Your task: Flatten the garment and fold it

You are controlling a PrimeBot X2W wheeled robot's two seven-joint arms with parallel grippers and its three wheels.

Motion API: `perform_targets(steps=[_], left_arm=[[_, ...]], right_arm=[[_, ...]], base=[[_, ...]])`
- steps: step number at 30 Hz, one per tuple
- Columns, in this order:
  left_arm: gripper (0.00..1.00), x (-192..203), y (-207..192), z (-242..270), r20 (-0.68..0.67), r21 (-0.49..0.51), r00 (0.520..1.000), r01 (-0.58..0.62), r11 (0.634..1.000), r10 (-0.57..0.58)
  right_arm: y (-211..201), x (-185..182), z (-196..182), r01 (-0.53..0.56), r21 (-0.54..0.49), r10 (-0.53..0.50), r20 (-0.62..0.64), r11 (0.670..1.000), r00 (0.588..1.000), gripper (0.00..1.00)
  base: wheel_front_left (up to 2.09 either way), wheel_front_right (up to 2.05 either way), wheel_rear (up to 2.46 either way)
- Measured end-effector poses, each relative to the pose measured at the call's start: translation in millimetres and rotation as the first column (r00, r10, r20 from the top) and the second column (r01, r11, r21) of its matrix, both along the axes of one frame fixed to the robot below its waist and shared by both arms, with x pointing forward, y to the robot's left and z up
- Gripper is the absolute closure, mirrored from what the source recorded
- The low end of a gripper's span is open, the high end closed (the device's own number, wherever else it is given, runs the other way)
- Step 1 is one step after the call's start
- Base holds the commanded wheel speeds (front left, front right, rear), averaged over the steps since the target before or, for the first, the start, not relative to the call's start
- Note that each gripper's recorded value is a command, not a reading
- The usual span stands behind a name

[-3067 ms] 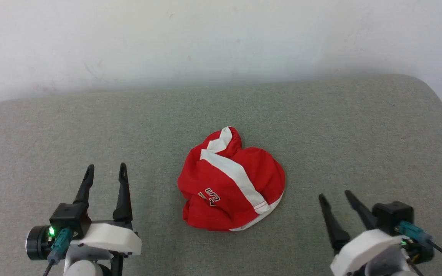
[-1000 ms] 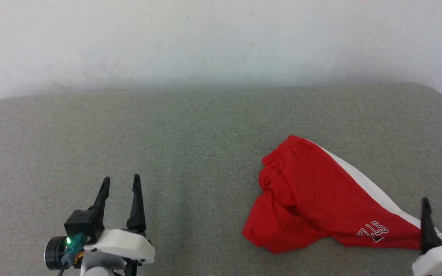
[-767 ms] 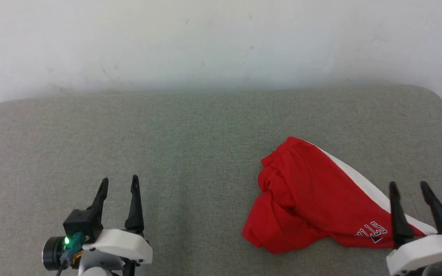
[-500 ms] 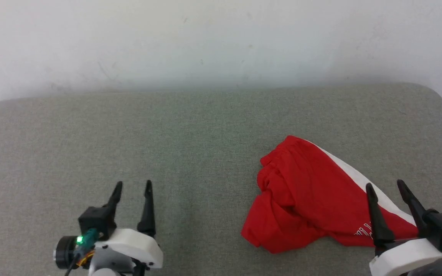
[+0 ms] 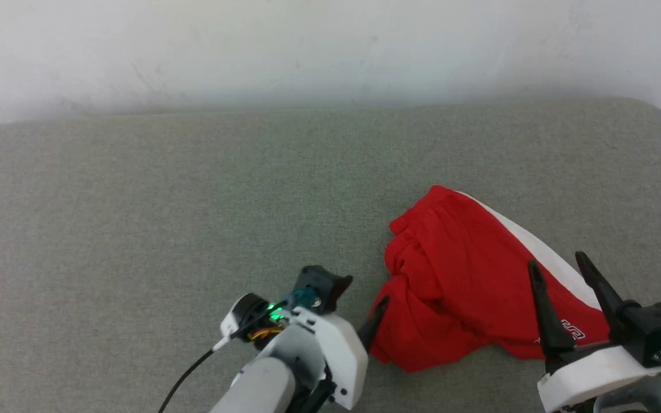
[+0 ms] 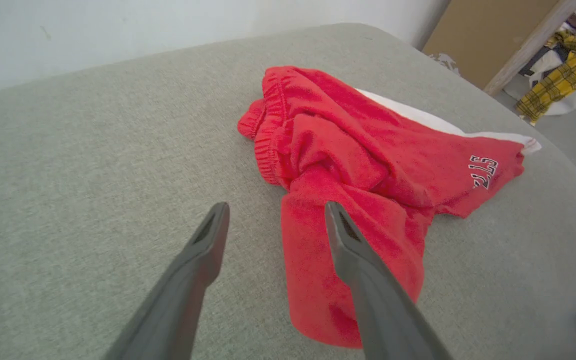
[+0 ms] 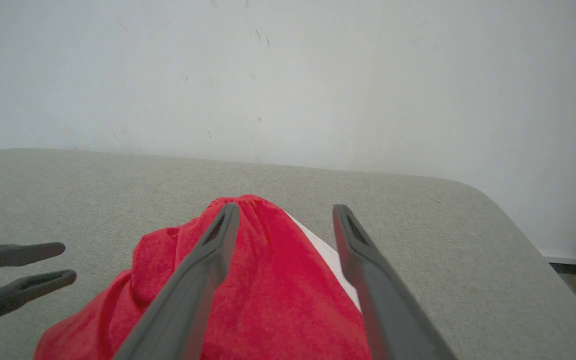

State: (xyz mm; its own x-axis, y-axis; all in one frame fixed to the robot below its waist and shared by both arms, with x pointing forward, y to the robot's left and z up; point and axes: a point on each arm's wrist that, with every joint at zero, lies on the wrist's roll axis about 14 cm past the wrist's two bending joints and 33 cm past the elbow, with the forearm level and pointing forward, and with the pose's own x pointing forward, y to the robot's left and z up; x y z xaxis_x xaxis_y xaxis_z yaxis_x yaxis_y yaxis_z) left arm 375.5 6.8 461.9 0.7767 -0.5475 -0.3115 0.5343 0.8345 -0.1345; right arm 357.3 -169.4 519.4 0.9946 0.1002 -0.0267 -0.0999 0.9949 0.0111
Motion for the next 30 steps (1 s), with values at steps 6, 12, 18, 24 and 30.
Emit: perform_targets(steps=[6, 12, 18, 24, 30], left_arm=[[0.00, 1, -24, -30, -0.140, 0.119, 0.980, 0.156, 0.981, -0.139], [0.00, -13, -32, -70, -0.296, 0.260, 0.928, 0.307, 0.916, -0.227], [1.00, -23, -46, -78, -0.373, 0.318, 0.874, 0.436, 0.842, -0.311], [1.00, -14, -39, -68, -0.331, 0.280, 0.891, 0.408, 0.869, -0.312], [1.00, 14, 21, -43, -0.193, 0.272, 0.974, 0.168, 0.948, -0.117]], right_arm=[[1, 8, -5, -0.002, 0.007, 0.002, -0.013, 1.000, 1.000, 0.00], [-8, 8, -13, 0.029, 0.010, -0.029, -0.039, 1.000, 0.999, 0.00], [-16, 7, -12, 0.054, 0.028, -0.054, -0.028, 0.998, 0.998, 0.00], [-18, 6, -11, 0.062, 0.032, -0.061, -0.023, 0.998, 0.998, 0.00], [-18, 4, -8, 0.059, 0.040, -0.058, -0.015, 0.997, 0.998, 0.00]], base=[[0.00, 0.00, 0.00], [0.00, 0.00, 0.00], [0.00, 0.00, 0.00], [0.00, 0.00, 0.00], [0.00, 0.00, 0.00]])
